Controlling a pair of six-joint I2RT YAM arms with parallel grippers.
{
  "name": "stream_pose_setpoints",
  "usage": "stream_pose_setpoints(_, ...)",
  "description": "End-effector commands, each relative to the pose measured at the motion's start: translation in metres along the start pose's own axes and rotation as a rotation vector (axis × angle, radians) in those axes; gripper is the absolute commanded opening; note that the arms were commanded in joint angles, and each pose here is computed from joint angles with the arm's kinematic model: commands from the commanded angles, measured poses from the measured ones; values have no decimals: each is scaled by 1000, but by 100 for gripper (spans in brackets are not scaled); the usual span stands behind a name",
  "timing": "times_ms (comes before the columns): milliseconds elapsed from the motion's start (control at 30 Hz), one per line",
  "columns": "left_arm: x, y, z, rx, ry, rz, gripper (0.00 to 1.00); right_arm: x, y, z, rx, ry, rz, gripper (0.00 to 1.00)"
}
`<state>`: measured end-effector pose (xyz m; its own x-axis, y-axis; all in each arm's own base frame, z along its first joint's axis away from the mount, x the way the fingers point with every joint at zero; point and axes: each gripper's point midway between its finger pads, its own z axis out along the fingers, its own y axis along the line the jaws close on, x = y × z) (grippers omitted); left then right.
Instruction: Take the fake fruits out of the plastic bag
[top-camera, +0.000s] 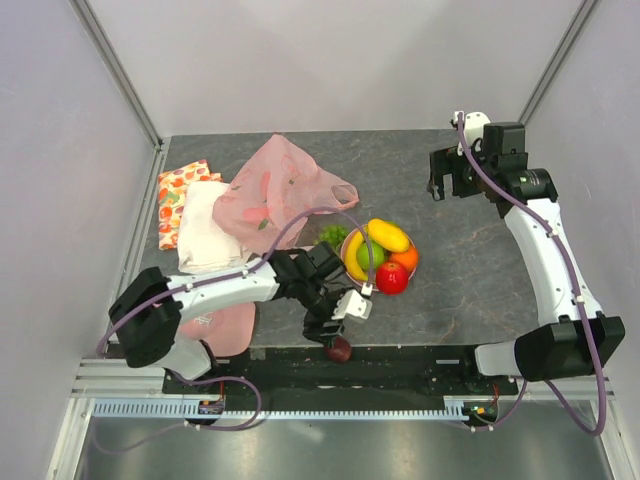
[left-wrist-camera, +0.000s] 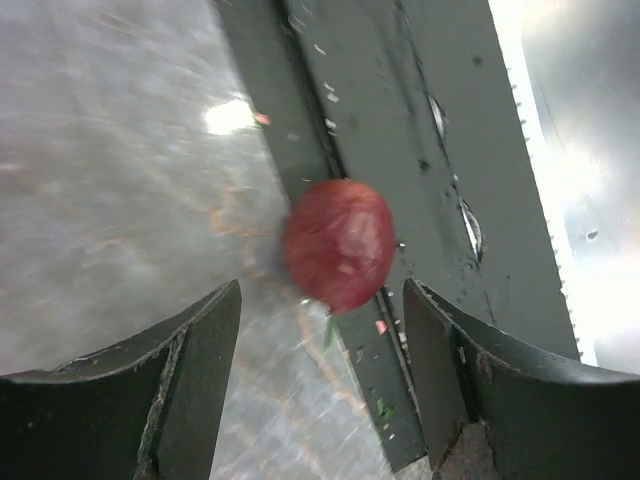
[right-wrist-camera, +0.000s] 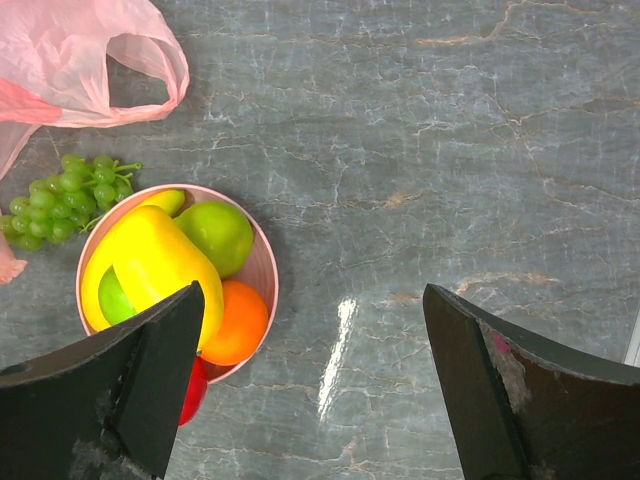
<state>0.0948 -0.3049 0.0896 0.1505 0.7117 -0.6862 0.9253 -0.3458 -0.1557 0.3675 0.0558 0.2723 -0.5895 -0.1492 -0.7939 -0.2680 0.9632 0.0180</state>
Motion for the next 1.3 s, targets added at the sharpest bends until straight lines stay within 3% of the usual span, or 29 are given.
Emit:
stream_pose_setpoints(0, 11, 4, 28, -10, 52, 66, 73, -23, -7, -3, 20, -60, -11, 98)
stream_pose_setpoints(300, 22, -4, 67, 34, 102, -1, 69, -16, 1, 6, -24, -34, 10, 98)
stream_pose_setpoints(433, 24, -1, 63, 0, 126, -21, 36, -18, 2, 3, -28, -43, 10, 98)
stream_pose_setpoints(533, 19, 1, 44, -26, 124, -5, 23, -20, 2, 0, -26, -52, 7, 98)
stream_pose_setpoints(633, -9, 30, 7, -165, 10, 16, 21, -26, -1, -3, -12, -66, 0, 98)
stream_pose_setpoints(733, -39, 91, -40, -390, -145, -55, 21, -28, -2, -4, -2, -73, -4, 98)
stream_pose_setpoints(833, -55, 116, -58, -438, -210, -95, 22, -27, -2, -2, -3, -71, -3, 98)
stream_pose_setpoints(1000, -51, 140, -51, -459, -174, 155, 26, -29, -5, -3, 11, -74, -7, 98)
stream_pose_setpoints(1133, -59, 153, -55, -424, -223, 317, 27, -27, -6, -1, 18, -63, -14, 98)
stream_pose_setpoints(1267, -64, 162, -53, -419, -226, 374, 27, -23, -7, 1, 18, -51, -9, 98)
